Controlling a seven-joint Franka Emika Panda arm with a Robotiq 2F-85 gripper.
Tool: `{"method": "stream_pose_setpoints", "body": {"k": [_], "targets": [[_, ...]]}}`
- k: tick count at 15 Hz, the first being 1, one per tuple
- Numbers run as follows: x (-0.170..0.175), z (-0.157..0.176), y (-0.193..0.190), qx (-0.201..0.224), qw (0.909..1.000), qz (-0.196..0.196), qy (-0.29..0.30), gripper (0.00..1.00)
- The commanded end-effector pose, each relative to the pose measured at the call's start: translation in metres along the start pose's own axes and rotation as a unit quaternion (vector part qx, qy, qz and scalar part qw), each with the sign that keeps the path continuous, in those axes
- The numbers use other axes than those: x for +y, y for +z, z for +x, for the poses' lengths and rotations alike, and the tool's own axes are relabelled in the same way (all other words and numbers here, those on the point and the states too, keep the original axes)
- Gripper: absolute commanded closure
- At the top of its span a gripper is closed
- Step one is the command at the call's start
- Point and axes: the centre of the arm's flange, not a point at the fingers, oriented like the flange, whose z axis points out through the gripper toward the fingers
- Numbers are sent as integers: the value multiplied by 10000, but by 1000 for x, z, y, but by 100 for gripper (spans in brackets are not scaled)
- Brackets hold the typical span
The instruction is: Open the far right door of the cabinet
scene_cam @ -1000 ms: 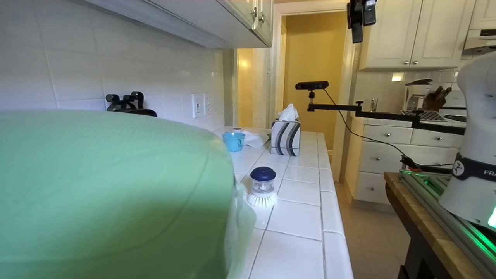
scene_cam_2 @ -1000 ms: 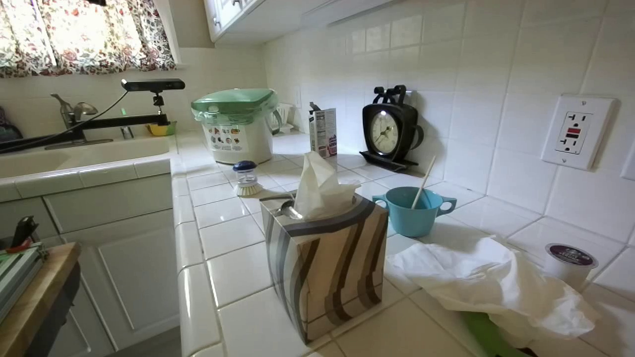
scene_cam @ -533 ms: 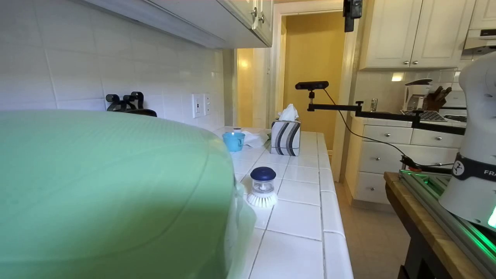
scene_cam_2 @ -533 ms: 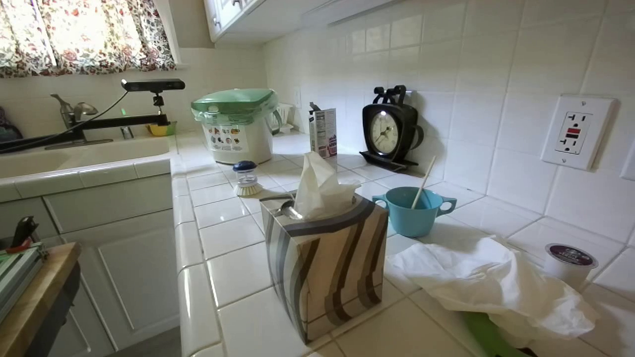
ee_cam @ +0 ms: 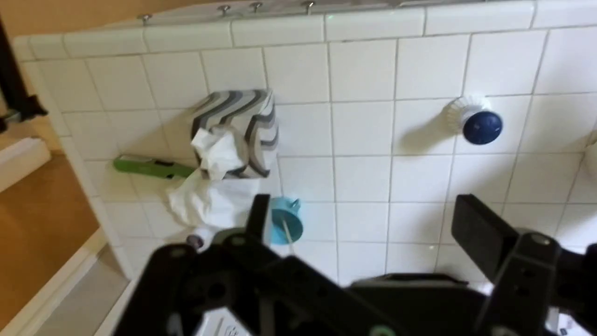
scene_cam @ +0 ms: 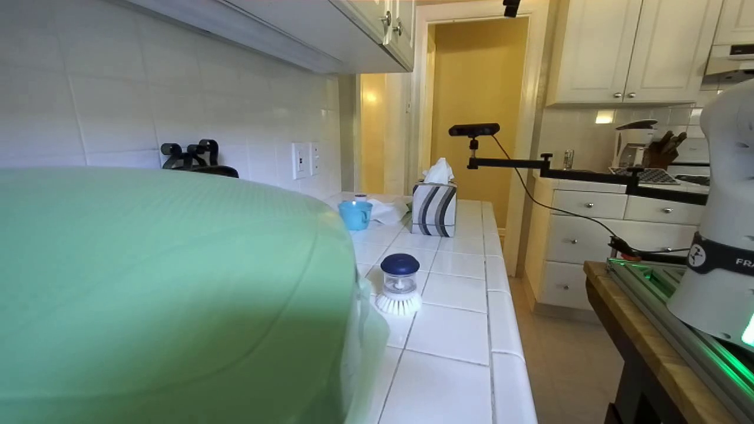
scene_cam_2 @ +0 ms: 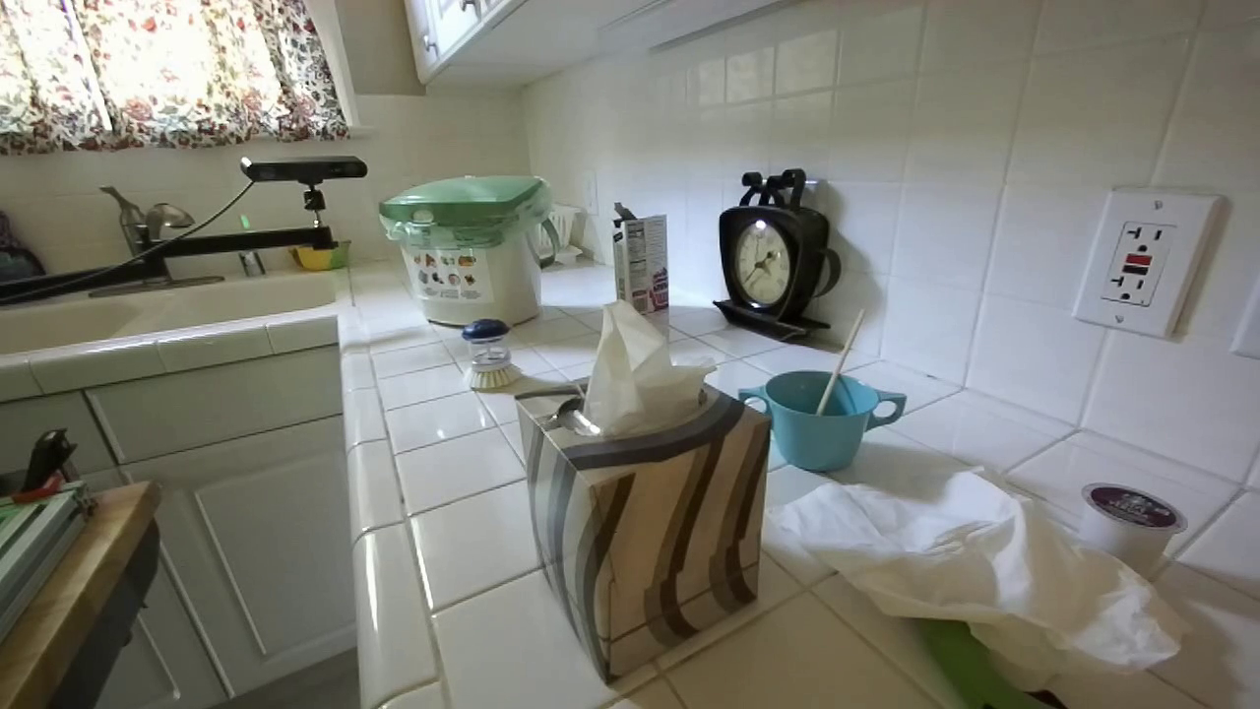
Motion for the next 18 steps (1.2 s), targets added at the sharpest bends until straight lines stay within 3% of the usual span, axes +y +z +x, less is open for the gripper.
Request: {"method": "stream_pose_setpoints", "body": {"k": [1, 9, 15, 18], "targets": [[8, 11, -6, 613, 9954, -739, -15, 0], [17, 29, -32, 1743, 9731, -1506, -49, 0], [-9, -9, -85, 2792, 9438, -1770, 46, 0], [-4, -22, -94, 3017, 9375, -1728, 107, 0]]}}
